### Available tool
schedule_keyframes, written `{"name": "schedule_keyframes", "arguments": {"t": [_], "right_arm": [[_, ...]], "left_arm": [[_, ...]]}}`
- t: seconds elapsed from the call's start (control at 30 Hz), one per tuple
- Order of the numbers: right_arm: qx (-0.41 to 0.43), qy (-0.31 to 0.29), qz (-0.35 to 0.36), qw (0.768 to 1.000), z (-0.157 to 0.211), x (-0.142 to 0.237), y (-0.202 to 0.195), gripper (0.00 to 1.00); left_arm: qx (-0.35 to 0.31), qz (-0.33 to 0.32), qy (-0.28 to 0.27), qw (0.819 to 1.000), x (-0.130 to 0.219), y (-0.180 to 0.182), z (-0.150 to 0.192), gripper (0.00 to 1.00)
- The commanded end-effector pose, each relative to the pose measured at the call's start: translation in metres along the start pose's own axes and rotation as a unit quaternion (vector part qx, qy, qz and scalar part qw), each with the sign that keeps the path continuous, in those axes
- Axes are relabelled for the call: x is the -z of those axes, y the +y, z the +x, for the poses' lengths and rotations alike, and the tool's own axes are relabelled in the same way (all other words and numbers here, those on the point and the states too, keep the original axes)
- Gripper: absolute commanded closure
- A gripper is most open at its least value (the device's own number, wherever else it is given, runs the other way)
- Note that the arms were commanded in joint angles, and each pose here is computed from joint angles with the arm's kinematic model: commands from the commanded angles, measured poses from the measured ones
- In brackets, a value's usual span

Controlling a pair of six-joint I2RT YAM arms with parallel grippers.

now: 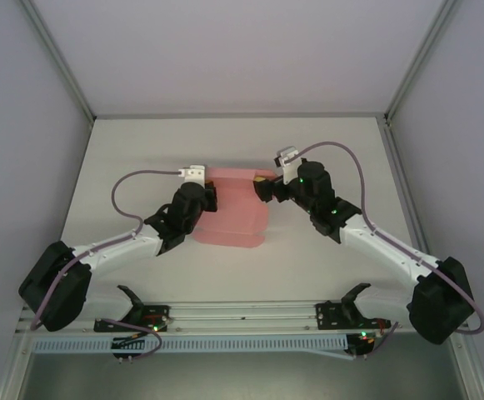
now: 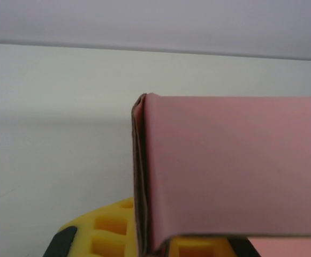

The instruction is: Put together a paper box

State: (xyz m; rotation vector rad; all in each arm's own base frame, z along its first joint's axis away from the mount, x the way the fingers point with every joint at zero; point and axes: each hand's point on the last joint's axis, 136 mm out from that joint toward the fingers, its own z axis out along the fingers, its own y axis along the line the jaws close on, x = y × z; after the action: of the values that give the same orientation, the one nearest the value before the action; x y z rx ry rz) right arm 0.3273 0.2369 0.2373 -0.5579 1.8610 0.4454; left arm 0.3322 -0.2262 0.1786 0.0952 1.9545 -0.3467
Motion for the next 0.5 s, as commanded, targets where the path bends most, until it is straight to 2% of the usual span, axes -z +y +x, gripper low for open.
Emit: {"name": "schedule_keyframes", "arguments": {"t": [0.0,0.2,0.27,0.37,0.47], "right_arm": [[-0.022,-0.061,-0.080,0.995,-0.023,-0.002,0.028,0.00],[-0.128,-0.188,-0.059,0.972,-0.048,0.008,0.011,0.00],[-0.141,-0.208,-0.052,0.967,-0.049,0.013,0.007,0.00],[-0.138,-0.195,-0.043,0.970,-0.043,0.021,0.004,0.00],[-0.131,-0.141,-0.004,0.981,-0.024,0.031,-0.006,0.00]], "left_arm": [[0.025,0.035,-0.009,0.999,0.000,-0.016,-0.007,1.00],[0.052,0.074,-0.006,0.996,0.000,-0.029,-0.006,1.00],[0.060,0.077,-0.005,0.995,-0.001,-0.030,-0.005,1.00],[0.068,0.067,-0.007,0.995,-0.001,-0.026,-0.006,1.00],[0.067,0.048,-0.008,0.997,0.000,-0.019,-0.007,1.00]]}}
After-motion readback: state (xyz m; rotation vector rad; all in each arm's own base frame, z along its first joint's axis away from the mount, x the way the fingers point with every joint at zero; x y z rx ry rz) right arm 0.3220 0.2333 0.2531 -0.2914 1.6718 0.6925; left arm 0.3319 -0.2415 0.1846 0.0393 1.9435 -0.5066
